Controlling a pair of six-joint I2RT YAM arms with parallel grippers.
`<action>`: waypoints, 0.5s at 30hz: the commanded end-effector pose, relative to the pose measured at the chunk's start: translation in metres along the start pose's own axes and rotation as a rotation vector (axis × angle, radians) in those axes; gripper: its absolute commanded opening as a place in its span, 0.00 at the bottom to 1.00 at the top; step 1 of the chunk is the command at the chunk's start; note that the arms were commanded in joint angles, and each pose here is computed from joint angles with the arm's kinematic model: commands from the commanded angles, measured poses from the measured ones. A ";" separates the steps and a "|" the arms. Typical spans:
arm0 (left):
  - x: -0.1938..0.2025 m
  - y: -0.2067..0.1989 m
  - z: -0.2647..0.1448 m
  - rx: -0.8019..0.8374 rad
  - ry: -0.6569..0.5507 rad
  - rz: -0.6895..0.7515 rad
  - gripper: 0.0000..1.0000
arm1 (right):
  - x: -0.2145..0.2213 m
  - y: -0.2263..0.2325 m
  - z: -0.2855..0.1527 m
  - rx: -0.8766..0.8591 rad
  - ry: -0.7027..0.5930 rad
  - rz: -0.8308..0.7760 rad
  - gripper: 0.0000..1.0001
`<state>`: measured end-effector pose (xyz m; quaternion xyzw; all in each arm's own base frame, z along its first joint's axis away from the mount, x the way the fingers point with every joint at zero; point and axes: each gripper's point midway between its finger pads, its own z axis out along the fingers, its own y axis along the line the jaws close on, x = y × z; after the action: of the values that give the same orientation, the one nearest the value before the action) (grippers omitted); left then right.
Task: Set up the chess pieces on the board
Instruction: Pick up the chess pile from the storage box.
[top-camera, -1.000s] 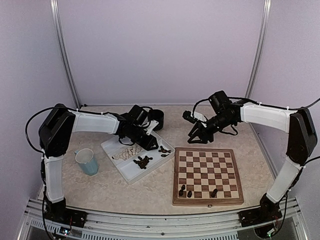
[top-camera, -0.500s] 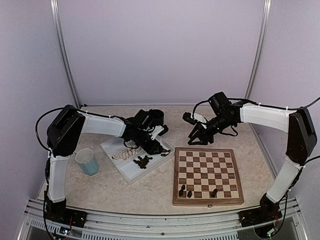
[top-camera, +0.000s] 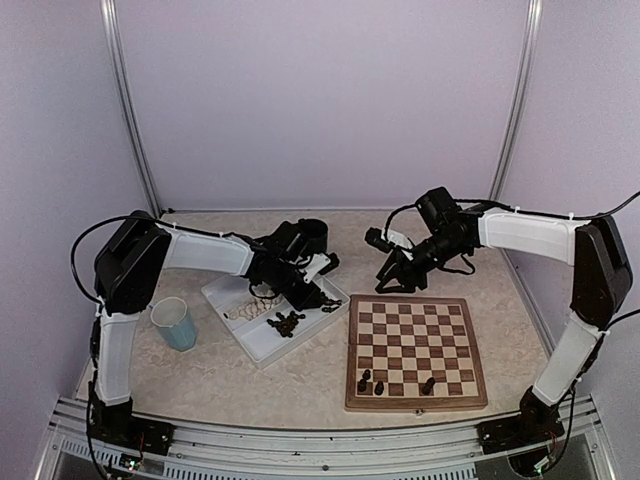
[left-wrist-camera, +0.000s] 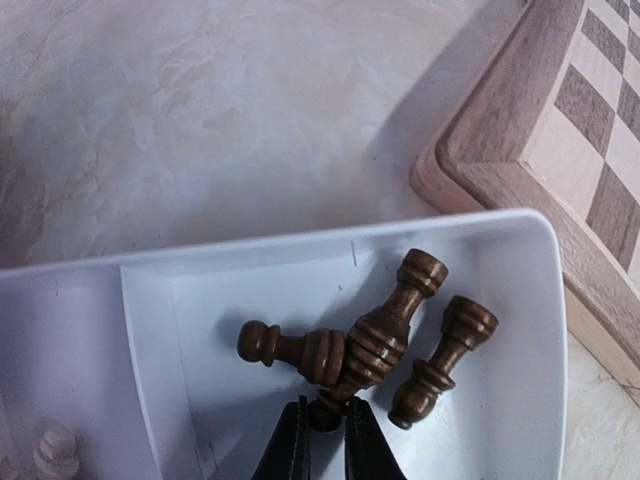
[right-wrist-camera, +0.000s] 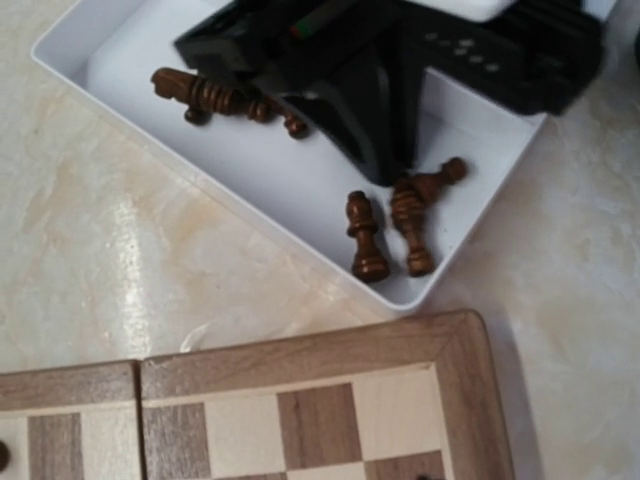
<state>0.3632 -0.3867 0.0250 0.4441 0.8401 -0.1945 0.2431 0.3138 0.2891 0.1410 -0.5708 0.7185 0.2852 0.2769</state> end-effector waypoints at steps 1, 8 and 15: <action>0.003 -0.014 -0.031 -0.002 0.014 0.008 0.04 | -0.006 0.008 -0.001 -0.036 -0.023 -0.005 0.40; -0.026 -0.032 -0.082 0.040 -0.124 -0.014 0.04 | -0.018 0.011 -0.003 -0.067 -0.064 0.001 0.41; -0.051 -0.031 -0.107 0.041 -0.271 -0.119 0.04 | -0.055 0.005 -0.005 -0.131 -0.167 0.145 0.46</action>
<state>0.3337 -0.3731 0.1266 0.4105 0.8228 -0.2436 0.3086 0.3123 0.3035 0.1611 -0.5468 0.7134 0.3394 0.2774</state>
